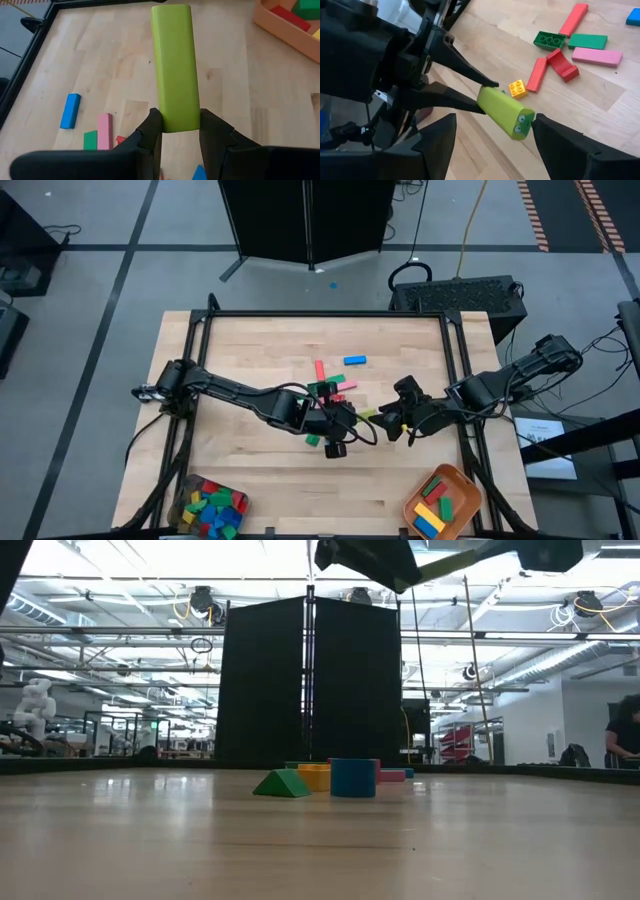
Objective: Sort blocks by size
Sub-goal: Put the light green rectangular block into the orange bin, then put the blue semicircle puzzle block into the black bin
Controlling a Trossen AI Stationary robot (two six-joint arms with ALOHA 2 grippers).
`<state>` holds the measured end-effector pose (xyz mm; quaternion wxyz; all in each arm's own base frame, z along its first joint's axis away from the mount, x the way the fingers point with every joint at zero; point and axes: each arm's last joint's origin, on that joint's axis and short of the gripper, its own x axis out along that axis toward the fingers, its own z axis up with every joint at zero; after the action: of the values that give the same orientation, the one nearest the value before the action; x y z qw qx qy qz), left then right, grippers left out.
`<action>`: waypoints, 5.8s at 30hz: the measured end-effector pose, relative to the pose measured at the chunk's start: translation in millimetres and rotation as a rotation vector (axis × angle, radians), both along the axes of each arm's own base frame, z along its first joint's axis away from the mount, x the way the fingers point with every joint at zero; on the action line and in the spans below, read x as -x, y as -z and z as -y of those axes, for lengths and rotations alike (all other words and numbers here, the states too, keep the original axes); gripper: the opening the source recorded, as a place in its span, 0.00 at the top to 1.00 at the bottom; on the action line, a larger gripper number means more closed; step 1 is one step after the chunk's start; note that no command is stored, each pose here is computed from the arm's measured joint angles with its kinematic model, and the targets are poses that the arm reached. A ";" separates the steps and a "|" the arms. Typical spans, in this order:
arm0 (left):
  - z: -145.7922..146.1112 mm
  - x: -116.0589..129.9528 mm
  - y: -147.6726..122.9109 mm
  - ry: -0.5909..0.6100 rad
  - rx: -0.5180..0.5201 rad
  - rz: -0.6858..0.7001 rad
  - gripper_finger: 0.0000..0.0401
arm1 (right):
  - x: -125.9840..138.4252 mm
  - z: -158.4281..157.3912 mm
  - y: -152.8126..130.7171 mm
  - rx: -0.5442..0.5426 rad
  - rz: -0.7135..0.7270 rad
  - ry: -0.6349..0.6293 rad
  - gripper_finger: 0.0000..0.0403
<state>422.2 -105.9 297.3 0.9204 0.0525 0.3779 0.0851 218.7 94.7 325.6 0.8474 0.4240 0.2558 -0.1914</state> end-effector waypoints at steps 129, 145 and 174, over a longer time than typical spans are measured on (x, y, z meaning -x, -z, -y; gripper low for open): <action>-34.5 -17.2 155.3 0.376 0.078 -0.513 0.43 | 114.8 -122.4 47.0 -0.305 -0.685 -0.386 0.24; -40.4 -8.8 136.3 0.251 0.186 -0.523 0.82 | 118.0 -115.5 49.7 -0.250 -0.733 -0.341 0.25; 104.6 299.8 41.2 -0.260 0.562 -0.775 0.82 | 113.1 -108.3 50.8 -0.151 -0.683 -0.329 0.25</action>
<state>122.5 -210.5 256.1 0.6726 -0.2176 0.7040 0.0685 105.6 203.0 274.9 0.6992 0.3503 0.6013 -0.1637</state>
